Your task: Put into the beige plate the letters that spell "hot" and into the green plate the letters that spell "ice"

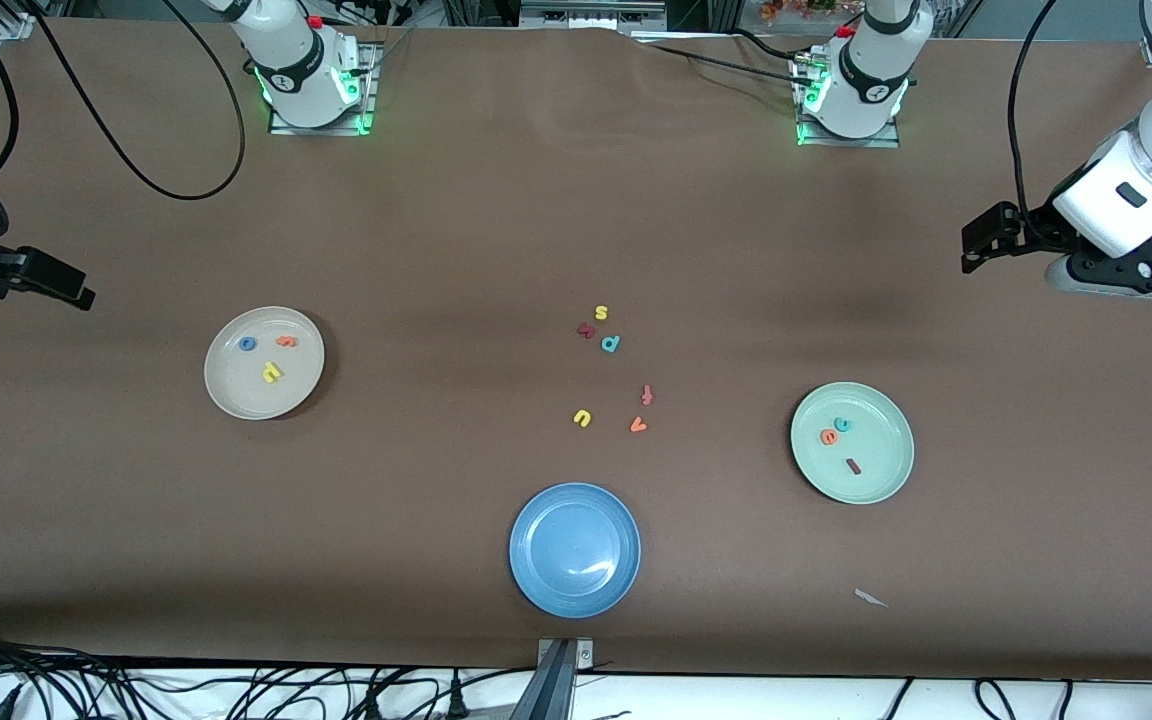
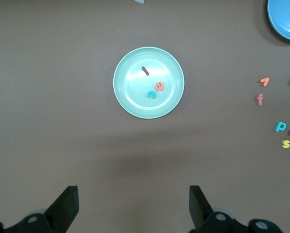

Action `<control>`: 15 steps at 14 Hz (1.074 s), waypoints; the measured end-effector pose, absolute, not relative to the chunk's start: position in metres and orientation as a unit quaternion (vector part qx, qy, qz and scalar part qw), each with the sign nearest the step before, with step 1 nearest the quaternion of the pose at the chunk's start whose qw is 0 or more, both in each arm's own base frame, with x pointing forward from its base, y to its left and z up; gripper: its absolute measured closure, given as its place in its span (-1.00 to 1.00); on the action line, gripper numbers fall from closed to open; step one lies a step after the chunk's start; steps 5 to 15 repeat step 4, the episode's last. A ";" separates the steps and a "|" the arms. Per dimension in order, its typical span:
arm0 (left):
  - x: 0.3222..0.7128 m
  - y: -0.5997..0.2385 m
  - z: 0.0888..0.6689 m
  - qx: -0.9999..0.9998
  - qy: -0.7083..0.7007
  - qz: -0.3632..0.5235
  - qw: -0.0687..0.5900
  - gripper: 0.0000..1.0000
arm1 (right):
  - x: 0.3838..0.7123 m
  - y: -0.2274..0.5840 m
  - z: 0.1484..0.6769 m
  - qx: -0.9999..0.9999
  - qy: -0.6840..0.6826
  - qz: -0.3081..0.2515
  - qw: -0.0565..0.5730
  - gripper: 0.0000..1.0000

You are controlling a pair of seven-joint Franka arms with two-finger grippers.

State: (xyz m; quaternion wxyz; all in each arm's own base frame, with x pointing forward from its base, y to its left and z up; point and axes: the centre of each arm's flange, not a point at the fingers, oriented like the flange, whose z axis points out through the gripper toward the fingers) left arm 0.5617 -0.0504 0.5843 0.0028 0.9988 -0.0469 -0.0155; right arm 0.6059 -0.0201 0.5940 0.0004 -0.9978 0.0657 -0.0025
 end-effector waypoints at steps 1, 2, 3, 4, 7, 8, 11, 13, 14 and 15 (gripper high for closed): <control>0.562 -0.050 0.584 0.999 -0.047 -0.016 0.003 -1.00 | 0.606 -0.020 0.595 -0.998 0.068 -0.003 0.000 -1.00; 0.562 -0.050 0.584 0.999 -0.047 -0.016 0.003 -1.00 | 0.606 -0.020 0.594 -0.997 0.073 -0.003 0.001 -1.00; 0.562 -0.050 0.584 0.999 -0.047 -0.016 0.003 -1.00 | 0.606 -0.020 0.594 -0.997 0.075 -0.003 0.001 -1.00; 0.562 -0.050 0.584 0.999 -0.046 -0.016 0.003 -1.00 | 0.606 -0.020 0.594 -0.997 0.076 -0.003 0.001 -1.00; 0.562 -0.050 0.584 0.999 -0.046 -0.016 0.003 -1.00 | 0.606 -0.020 0.594 -0.997 0.076 -0.003 0.001 -1.00; 0.562 -0.050 0.584 0.999 -0.046 -0.016 0.003 -1.00 | 0.606 -0.020 0.594 -0.997 0.076 -0.003 0.001 -1.00; 0.562 -0.050 0.584 0.999 -0.046 -0.016 0.003 -1.00 | 0.606 -0.020 0.594 -0.997 0.076 -0.003 0.001 -1.00; 0.562 -0.050 0.584 0.999 -0.046 -0.016 0.003 -1.00 | 0.606 -0.020 0.594 -0.997 0.076 -0.003 0.001 -1.00; 0.562 -0.050 0.584 0.999 -0.046 -0.016 0.003 -1.00 | 0.606 -0.020 0.594 -0.997 0.076 -0.003 0.001 -1.00; 0.562 -0.050 0.584 0.999 -0.046 -0.016 0.003 -1.00 | 0.606 -0.020 0.594 -0.997 0.076 -0.003 0.001 -1.00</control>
